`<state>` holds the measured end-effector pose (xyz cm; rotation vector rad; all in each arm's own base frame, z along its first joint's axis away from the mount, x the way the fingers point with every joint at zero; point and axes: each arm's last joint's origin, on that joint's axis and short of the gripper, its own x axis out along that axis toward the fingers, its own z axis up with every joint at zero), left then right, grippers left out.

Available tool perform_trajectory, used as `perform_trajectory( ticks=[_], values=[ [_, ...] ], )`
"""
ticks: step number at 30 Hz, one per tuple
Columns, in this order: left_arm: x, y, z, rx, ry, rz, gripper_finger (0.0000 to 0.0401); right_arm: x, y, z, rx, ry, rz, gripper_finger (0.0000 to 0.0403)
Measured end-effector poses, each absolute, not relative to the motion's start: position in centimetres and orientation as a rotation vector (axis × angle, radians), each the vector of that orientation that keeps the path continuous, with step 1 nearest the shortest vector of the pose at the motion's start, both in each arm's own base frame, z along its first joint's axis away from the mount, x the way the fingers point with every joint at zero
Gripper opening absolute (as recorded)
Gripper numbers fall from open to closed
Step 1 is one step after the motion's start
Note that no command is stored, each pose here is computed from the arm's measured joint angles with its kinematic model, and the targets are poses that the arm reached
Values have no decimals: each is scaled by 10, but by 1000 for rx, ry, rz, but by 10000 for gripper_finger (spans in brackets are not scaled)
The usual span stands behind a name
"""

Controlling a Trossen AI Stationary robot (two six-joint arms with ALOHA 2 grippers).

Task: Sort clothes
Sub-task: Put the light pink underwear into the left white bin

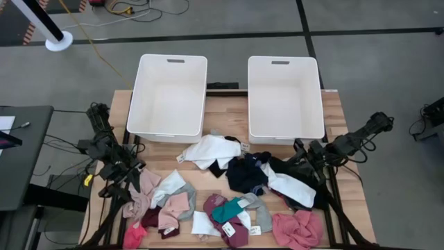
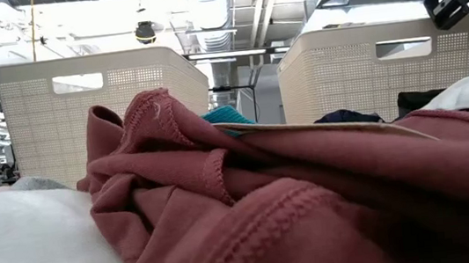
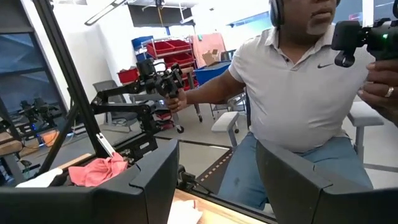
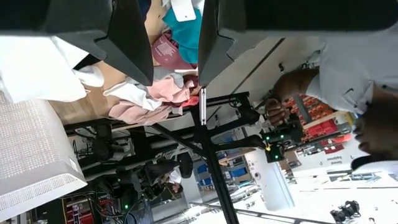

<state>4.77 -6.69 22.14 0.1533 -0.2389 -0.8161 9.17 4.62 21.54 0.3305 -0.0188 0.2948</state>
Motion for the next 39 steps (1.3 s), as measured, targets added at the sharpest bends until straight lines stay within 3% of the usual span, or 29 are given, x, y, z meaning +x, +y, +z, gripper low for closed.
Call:
perform_trajectory(
  ticks=[26, 39],
  values=[
    [48, -68, 215, 196, -178, -826, 207, 92, 46, 215, 328, -14, 294, 143],
    [50, -62, 230, -3, -252, -664, 207, 92, 46, 215, 328, -14, 294, 143]
  ],
)
